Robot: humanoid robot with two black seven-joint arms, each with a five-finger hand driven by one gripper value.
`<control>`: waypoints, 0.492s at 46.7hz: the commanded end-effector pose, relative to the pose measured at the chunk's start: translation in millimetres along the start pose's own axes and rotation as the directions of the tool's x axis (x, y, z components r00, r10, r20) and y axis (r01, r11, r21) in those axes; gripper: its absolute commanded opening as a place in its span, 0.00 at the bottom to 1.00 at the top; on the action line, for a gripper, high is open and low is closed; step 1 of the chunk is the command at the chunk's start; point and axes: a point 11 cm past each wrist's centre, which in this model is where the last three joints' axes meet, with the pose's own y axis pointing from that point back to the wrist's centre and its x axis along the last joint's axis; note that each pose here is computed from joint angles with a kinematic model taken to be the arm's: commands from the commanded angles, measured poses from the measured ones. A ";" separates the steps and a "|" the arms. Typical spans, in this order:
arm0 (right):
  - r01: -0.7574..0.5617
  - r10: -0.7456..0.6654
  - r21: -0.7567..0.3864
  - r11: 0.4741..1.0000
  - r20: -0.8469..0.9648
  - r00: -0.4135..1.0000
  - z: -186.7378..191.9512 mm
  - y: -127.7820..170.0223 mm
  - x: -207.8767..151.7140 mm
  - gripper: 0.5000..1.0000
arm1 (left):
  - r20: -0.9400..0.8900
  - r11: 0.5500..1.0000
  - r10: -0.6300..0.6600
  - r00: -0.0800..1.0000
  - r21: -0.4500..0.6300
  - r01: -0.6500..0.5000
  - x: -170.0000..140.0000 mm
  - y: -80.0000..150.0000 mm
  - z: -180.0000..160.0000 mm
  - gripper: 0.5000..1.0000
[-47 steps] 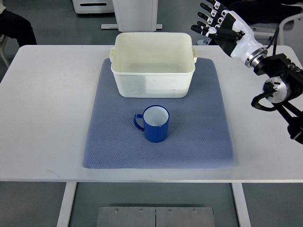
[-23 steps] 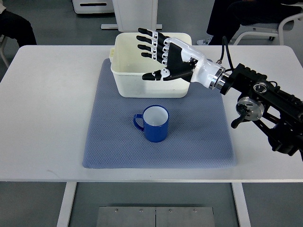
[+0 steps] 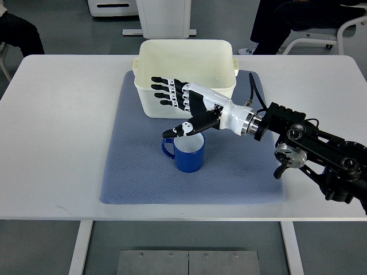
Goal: Place cup in box with right hand
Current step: 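Lower the right hand into the blue mug's opening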
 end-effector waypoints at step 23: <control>-0.060 0.060 0.000 0.998 0.007 0.998 16.4 9.9 17.0 1.00 | 0.000 1.000 0.000 1.000 0.000 0.000 0.0 0.0 0.0 1.00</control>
